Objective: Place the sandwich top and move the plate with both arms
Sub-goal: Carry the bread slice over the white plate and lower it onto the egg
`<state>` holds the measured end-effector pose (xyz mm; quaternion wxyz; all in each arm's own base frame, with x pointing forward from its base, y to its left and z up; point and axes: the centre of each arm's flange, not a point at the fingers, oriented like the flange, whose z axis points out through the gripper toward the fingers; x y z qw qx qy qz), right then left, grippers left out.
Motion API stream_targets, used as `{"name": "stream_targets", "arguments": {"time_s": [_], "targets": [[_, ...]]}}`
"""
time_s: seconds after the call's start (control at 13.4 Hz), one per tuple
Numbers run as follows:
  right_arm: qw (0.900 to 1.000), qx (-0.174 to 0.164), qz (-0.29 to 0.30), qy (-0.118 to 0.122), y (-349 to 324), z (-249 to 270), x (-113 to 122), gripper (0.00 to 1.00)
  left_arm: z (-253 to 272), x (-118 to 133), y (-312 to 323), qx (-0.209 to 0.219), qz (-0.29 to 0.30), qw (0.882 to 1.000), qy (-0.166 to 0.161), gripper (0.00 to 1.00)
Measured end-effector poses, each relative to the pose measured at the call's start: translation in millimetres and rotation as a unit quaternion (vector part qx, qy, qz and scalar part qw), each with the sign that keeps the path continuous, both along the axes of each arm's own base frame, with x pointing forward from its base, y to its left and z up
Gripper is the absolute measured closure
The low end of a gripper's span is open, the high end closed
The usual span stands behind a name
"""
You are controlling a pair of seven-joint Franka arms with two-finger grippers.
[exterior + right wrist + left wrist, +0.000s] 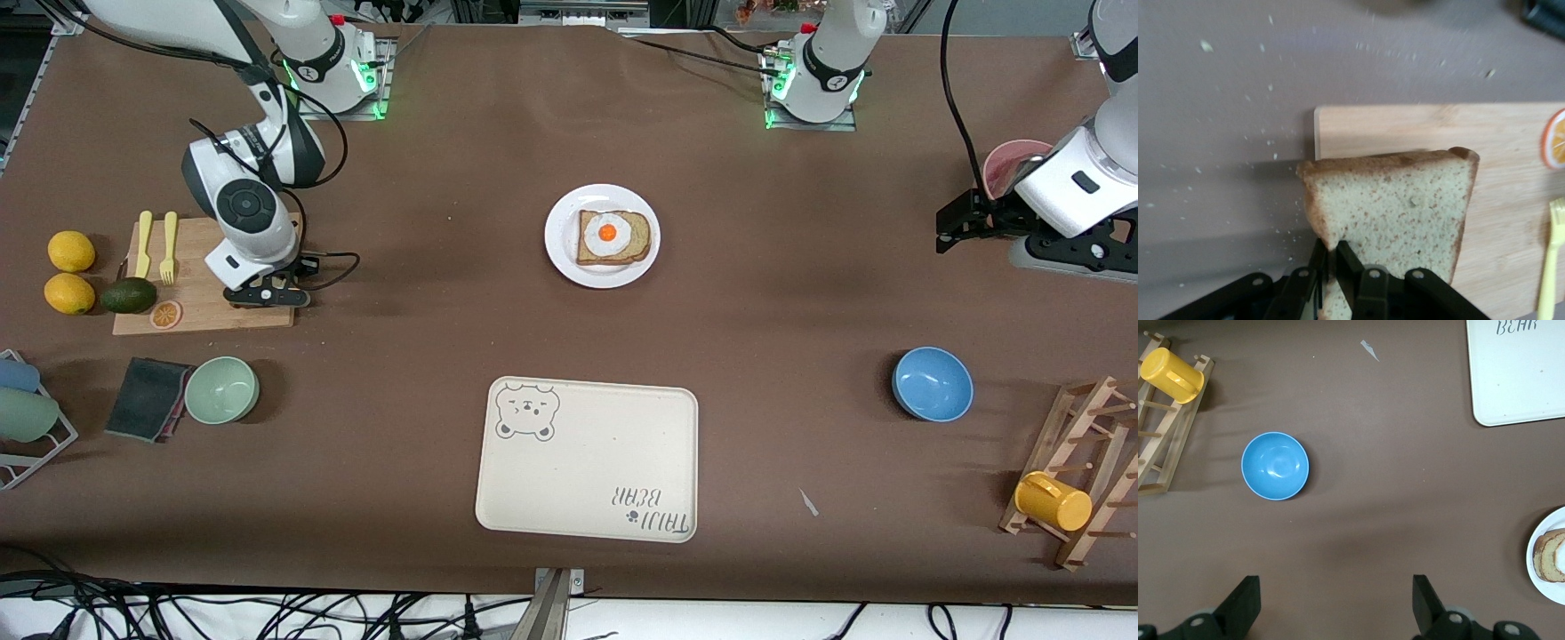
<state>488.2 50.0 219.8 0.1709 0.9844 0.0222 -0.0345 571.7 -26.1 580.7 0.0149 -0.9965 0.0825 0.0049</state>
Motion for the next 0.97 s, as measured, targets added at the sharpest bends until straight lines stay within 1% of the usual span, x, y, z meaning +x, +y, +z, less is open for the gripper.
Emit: {"name": "stream_targets", "arguments": {"time_s": [0.22,0.52,0.67,0.82,0.97], "targets": [[1.000,0.009,0.015,-0.022,21,22,3,0.90,0,0,0,0.000,0.000,1.000,0.000,0.00],[0.998,0.044,0.014,-0.036,63,40,10,0.90,0,0,0,0.000,0.000,1.000,0.001,0.00],[0.997,0.069,-0.003,-0.033,94,56,16,0.90,0,0,0,0.000,0.000,1.000,0.001,0.00],[0.995,0.093,-0.011,-0.023,139,78,21,0.90,0,0,0,0.000,0.000,1.000,0.001,0.00],[0.993,0.117,-0.015,-0.018,185,98,23,0.90,0,0,0,0.000,0.000,1.000,0.001,0.00]]}}
